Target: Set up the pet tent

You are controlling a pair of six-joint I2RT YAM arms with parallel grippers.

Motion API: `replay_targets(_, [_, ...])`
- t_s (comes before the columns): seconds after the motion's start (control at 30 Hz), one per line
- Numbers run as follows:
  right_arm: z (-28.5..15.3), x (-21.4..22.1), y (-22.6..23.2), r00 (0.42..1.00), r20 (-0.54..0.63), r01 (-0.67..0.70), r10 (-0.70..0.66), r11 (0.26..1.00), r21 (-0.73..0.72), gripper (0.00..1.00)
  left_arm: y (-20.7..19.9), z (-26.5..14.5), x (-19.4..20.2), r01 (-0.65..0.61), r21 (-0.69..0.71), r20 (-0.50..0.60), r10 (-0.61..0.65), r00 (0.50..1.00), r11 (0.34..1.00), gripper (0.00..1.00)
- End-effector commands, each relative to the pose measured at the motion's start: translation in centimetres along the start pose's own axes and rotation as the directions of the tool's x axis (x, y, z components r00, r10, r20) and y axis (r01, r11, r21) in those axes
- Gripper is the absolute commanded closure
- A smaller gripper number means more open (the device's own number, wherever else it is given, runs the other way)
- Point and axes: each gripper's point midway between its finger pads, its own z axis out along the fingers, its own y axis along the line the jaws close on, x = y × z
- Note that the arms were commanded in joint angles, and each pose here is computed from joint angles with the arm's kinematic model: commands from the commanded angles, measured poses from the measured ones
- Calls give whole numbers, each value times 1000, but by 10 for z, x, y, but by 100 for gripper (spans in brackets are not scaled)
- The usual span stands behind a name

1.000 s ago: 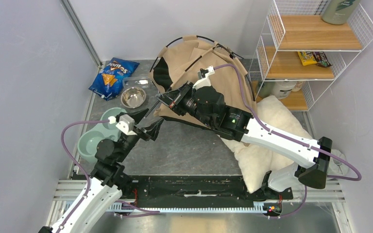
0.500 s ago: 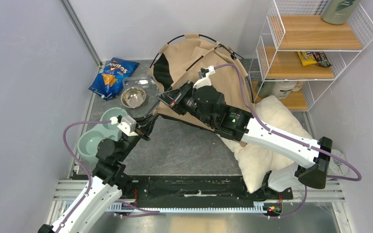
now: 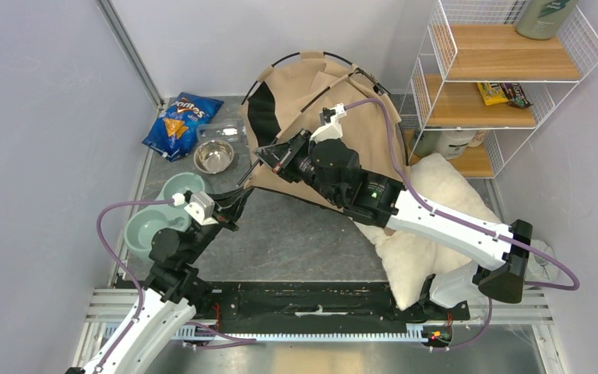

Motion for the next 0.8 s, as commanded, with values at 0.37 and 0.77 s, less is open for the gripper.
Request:
replay_targets(0.37, [9,-50,-31,923,247,262,-294,952,155,100,-7,-14,-22,-12,21,33,11,999,1000,98])
replay_targets(0.77, [17,-37,-57,912,196,318,-359,924,215,100,-4,-12,-26,-32,11,36,32,999,999,98])
